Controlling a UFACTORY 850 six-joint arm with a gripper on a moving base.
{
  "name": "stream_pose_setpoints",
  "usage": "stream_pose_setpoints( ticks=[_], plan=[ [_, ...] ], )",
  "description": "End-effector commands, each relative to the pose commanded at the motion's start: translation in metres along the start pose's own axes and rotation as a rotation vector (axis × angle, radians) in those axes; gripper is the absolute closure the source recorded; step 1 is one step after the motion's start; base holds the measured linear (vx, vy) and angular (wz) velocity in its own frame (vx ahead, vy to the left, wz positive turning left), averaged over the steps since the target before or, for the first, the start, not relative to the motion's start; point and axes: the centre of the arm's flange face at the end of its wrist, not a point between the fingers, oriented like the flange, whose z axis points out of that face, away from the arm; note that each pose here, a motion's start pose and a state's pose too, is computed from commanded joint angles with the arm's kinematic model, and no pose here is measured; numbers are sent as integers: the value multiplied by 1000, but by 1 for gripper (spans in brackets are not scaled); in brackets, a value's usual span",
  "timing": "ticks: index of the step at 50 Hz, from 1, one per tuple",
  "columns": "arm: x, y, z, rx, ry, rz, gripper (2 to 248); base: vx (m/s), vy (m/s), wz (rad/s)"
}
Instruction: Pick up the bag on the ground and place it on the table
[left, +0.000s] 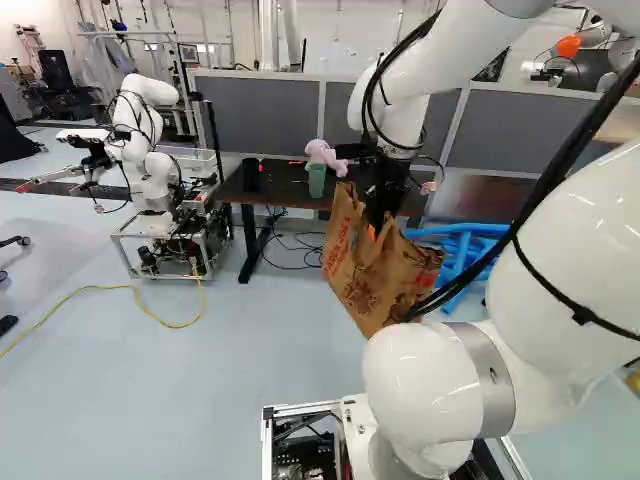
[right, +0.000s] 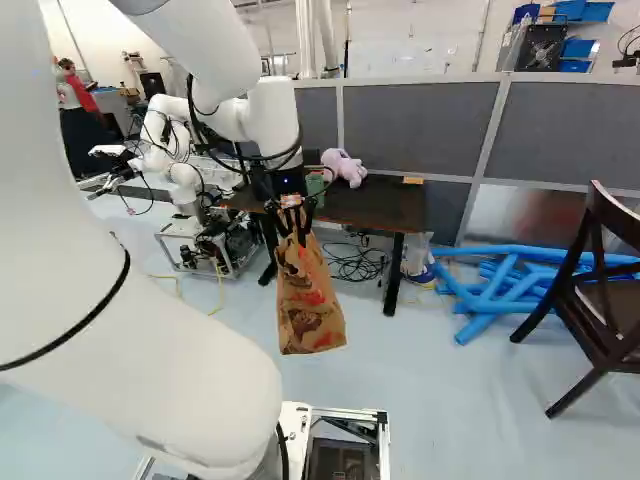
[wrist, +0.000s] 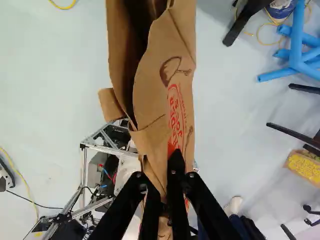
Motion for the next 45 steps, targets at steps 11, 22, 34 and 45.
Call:
stream_pose_setpoints(
  ticks=[11, 22, 34, 45],
  plan=[
    [1, 4, -17, -1, 1, 8, 229, 0, 0, 0],
    [3, 8, -35, -2, 2, 16, 229, 0, 0, 0],
    [5, 12, -54, -2, 2, 24, 229, 0, 0, 0],
    [8, 15, -71, -11, 14, 25, 229, 0, 0, 0]
  ],
)
